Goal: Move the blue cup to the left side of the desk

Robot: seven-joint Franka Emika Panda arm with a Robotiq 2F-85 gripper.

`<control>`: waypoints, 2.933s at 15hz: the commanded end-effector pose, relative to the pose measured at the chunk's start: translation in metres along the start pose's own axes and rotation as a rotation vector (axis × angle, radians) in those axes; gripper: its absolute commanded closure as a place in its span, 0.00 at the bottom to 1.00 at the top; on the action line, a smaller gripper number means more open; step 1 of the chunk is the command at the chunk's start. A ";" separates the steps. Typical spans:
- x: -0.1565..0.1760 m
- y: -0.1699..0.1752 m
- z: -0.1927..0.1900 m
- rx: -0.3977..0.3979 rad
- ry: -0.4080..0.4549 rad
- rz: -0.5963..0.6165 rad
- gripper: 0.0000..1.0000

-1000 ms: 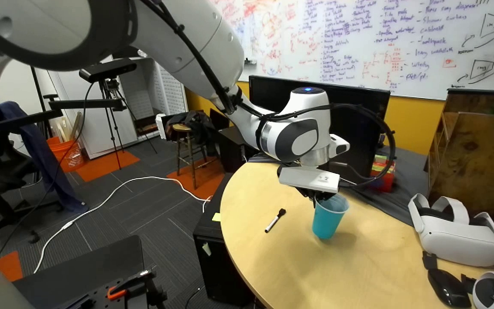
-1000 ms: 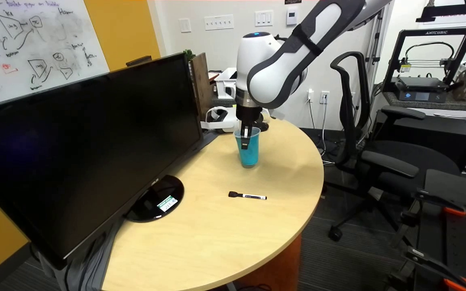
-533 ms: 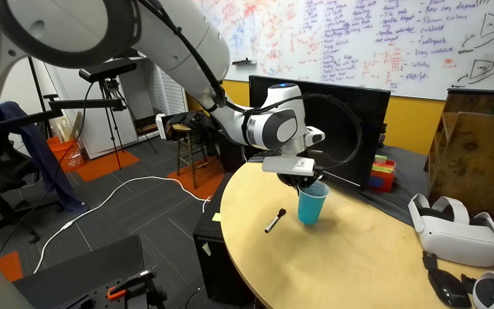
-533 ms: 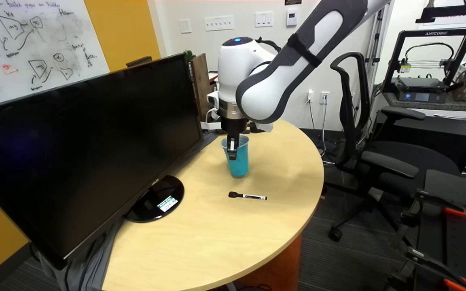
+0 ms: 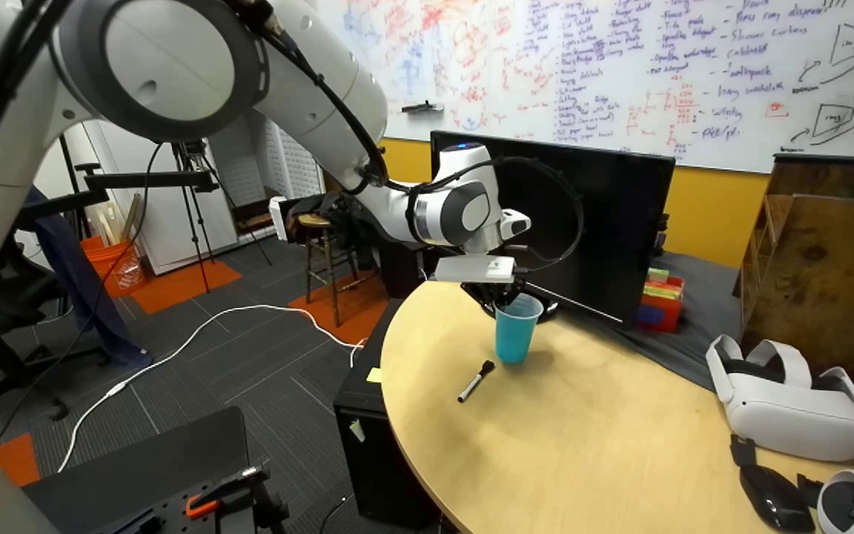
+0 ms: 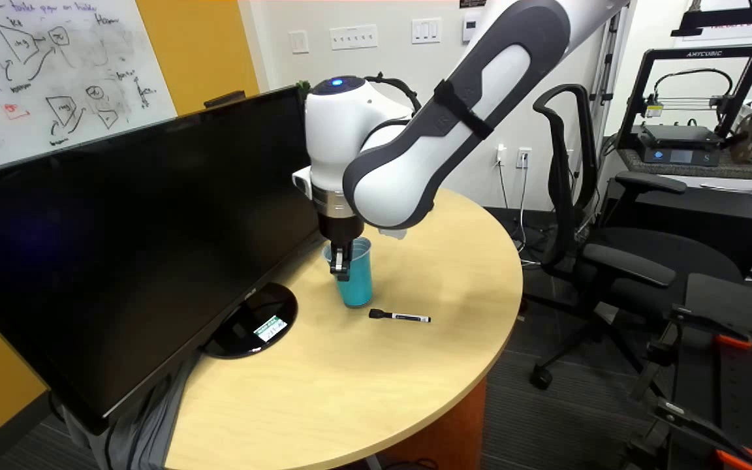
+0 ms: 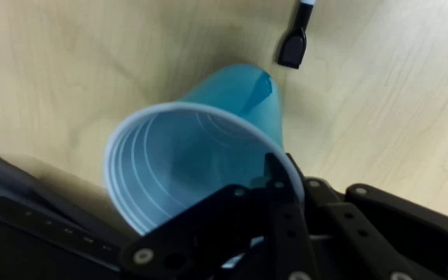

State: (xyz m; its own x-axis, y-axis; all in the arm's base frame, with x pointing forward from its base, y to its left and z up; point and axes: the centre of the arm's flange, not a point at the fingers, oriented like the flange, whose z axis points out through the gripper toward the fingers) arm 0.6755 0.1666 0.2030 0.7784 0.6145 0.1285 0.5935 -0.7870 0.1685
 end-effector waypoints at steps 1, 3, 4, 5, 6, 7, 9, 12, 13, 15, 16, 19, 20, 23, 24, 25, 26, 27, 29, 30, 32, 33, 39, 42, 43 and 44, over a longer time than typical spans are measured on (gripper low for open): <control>0.039 -0.007 0.013 -0.023 -0.043 -0.019 0.99; 0.050 -0.017 0.019 -0.026 -0.062 -0.041 0.99; 0.055 -0.022 0.021 -0.030 -0.070 -0.052 0.99; 0.059 -0.028 0.022 -0.035 -0.075 -0.062 0.99; 0.062 -0.033 0.022 -0.033 -0.079 -0.072 0.99; 0.065 -0.040 0.022 -0.041 -0.079 -0.080 0.99; 0.067 -0.052 0.018 -0.050 -0.072 -0.097 0.99; 0.068 -0.073 0.010 -0.074 -0.057 -0.108 0.99; 0.067 -0.080 0.006 -0.086 -0.049 -0.107 0.99; 0.066 -0.092 -0.001 -0.099 -0.036 -0.100 0.99; 0.066 -0.098 -0.005 -0.103 -0.028 -0.094 0.99; 0.067 -0.110 -0.014 -0.116 -0.010 -0.078 0.99; 0.067 -0.113 -0.019 -0.123 -0.001 -0.069 0.99; 0.066 -0.117 -0.027 -0.115 0.026 -0.040 0.99; 0.065 -0.119 -0.028 -0.109 0.031 -0.032 0.99; 0.064 -0.120 -0.030 -0.107 0.034 -0.023 0.99; 0.062 -0.122 -0.030 -0.105 0.036 -0.019 0.99; 0.059 -0.126 -0.031 -0.103 0.039 -0.012 0.99; 0.053 -0.136 -0.031 -0.096 0.040 -0.001 0.99; 0.050 -0.141 -0.030 -0.095 0.042 0.002 0.99; 0.044 -0.153 -0.031 -0.099 0.053 0.018 0.99; 0.042 -0.157 -0.032 -0.100 0.058 0.026 0.99; 0.031 -0.169 -0.034 -0.082 0.078 0.066 0.99; 0.026 -0.172 -0.036 -0.068 0.070 0.074 0.99; 0.025 -0.173 -0.036 -0.066 0.069 0.076 0.99; 0.023 -0.173 -0.035 -0.066 0.066 0.079 0.99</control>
State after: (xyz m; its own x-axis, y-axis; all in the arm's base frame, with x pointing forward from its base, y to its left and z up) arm 0.6016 0.3270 0.2019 0.7923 0.5796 0.1904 0.5398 -0.8115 0.2238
